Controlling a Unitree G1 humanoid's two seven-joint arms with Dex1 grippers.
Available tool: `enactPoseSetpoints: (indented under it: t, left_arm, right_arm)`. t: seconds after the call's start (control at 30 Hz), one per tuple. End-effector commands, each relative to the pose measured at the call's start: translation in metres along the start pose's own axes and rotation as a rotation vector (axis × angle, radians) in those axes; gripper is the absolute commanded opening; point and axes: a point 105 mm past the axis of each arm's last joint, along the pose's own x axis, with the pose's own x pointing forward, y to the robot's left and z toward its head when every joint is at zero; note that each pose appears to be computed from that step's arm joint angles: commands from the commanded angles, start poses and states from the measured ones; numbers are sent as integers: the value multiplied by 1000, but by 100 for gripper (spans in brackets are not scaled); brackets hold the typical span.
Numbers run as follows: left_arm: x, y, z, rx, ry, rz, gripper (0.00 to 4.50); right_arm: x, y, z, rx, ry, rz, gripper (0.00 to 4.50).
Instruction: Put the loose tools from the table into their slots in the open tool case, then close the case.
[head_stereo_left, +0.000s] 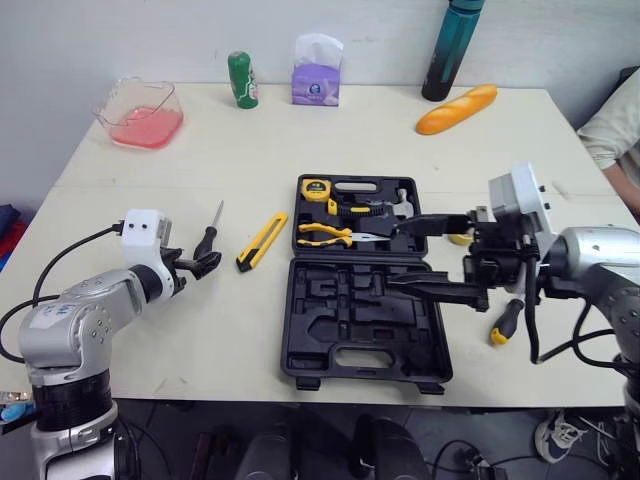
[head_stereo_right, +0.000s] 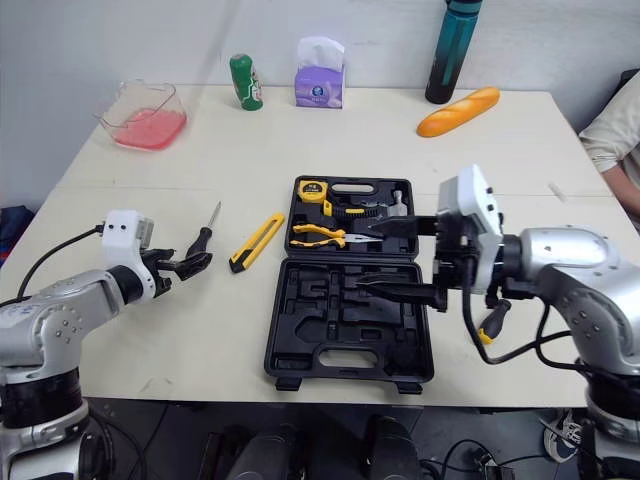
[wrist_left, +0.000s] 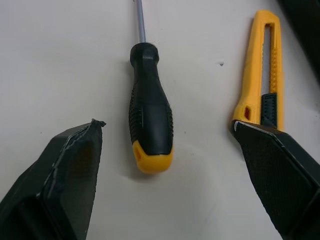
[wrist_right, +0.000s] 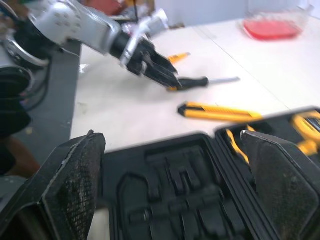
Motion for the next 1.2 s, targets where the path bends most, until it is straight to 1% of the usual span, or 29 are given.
enactPoseSetpoints:
  t: [0.03, 0.1, 0.13, 0.2, 0.33, 0.4, 0.47, 0.53, 0.6, 0.63, 0.7, 0.77, 0.83, 0.93, 1.0, 1.07, 1.13, 1.2]
  left_arm:
    - [14, 9, 5, 54, -3, 69, 446]
    - [24, 7, 3, 74, 7, 61, 446]
    - [27, 4, 0, 63, 20, 45, 422]
    - [32, 0, -5, 44, 35, 14, 357]
    - [33, -2, -6, 18, 34, 3, 182]
    - [30, 0, -1, 9, 18, 1, 111]
    - [25, 4, 7, 29, -6, 4, 111]
    - [17, 4, 21, 103, -43, -23, 111]
    - [7, -4, 39, 222, -76, -87, 111]
    - [3, -11, 45, 284, -88, -135, 111]
    - [-12, -44, 56, 446, -88, -346, 111]
    - [-23, -72, 65, 557, -72, -520, 111]
    - [-23, -86, 78, 632, -64, -585, 111]
    - [-17, -109, 94, 797, -55, -650, 111]
    - [-16, -130, 96, 869, -39, -737, 111]
    - [-14, -149, 92, 901, 1, -829, 111]
    - [-10, -163, 80, 917, 90, -886, 111]
    - [-9, -168, 68, 953, 169, -919, 111]
  right_arm:
    - [16, -3, 6, -56, -17, 18, 450]
    - [24, -6, 7, -67, -29, 27, 450]
    - [27, -8, 8, -77, -32, 25, 450]
    - [32, -10, 8, -96, -33, 23, 450]
    - [35, -16, 7, -124, -46, -12, 450]
    - [35, -19, 7, -134, -52, -33, 450]
    - [35, -20, 5, -141, -48, -41, 450]
    - [31, -20, 3, -145, -37, -52, 450]
    - [24, -20, 1, -142, -22, -69, 450]
    - [19, -20, -1, -140, -14, -79, 450]
    - [4, -21, -7, -127, 19, -119, 450]
    - [-14, -20, -14, -107, 59, -167, 450]
    - [-29, -17, -22, -87, 102, -212, 450]
    - [-50, -10, -32, -43, 148, -282, 450]
    - [-63, -5, -38, -17, 175, -328, 450]
    - [-72, 1, -43, 3, 201, -369, 450]
    - [-81, 6, -48, 19, 221, -413, 450]
    - [-85, 10, -50, 30, 226, -438, 450]
